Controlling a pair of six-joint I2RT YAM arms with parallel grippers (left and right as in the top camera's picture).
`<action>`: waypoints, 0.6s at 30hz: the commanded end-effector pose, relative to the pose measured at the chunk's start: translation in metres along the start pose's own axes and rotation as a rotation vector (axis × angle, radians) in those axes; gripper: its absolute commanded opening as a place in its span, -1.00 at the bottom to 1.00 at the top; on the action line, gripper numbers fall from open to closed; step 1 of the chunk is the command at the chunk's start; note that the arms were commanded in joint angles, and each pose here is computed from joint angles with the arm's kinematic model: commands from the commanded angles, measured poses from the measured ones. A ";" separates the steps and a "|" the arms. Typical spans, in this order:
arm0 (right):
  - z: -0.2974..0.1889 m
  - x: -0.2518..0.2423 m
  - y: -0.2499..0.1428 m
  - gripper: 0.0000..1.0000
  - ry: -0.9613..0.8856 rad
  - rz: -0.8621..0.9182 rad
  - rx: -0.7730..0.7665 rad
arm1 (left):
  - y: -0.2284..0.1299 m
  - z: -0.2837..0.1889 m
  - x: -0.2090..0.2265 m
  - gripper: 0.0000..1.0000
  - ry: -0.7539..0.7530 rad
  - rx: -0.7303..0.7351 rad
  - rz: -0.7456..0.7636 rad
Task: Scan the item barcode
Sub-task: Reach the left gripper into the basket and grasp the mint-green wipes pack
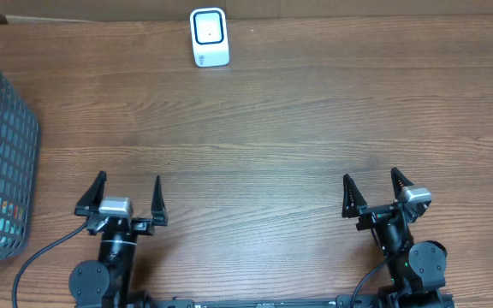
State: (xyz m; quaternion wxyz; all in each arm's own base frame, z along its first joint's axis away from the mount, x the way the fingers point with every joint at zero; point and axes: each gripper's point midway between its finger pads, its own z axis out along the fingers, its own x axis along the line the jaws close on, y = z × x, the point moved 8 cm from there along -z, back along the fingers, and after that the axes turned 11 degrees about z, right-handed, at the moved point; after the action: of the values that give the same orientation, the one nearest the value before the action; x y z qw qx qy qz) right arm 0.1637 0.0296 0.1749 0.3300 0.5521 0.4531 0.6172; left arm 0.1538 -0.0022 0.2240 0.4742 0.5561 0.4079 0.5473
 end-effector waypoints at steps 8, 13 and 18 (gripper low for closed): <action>0.000 -0.002 -0.002 1.00 -0.008 -0.004 -0.003 | 0.043 0.020 0.006 0.99 -0.080 0.062 -0.035; 0.000 -0.002 -0.002 1.00 -0.007 -0.004 -0.003 | 0.077 0.050 0.014 0.99 -0.151 0.161 -0.057; 0.000 -0.002 -0.002 1.00 -0.008 -0.004 -0.003 | 0.116 0.085 0.024 0.99 -0.238 0.341 -0.079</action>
State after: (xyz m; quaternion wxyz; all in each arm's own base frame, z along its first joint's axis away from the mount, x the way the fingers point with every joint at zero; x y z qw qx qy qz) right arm 0.1637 0.0296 0.1747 0.3298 0.5524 0.4533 0.6170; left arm 0.2199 -0.0070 0.3157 0.4358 0.6577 0.4657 0.4008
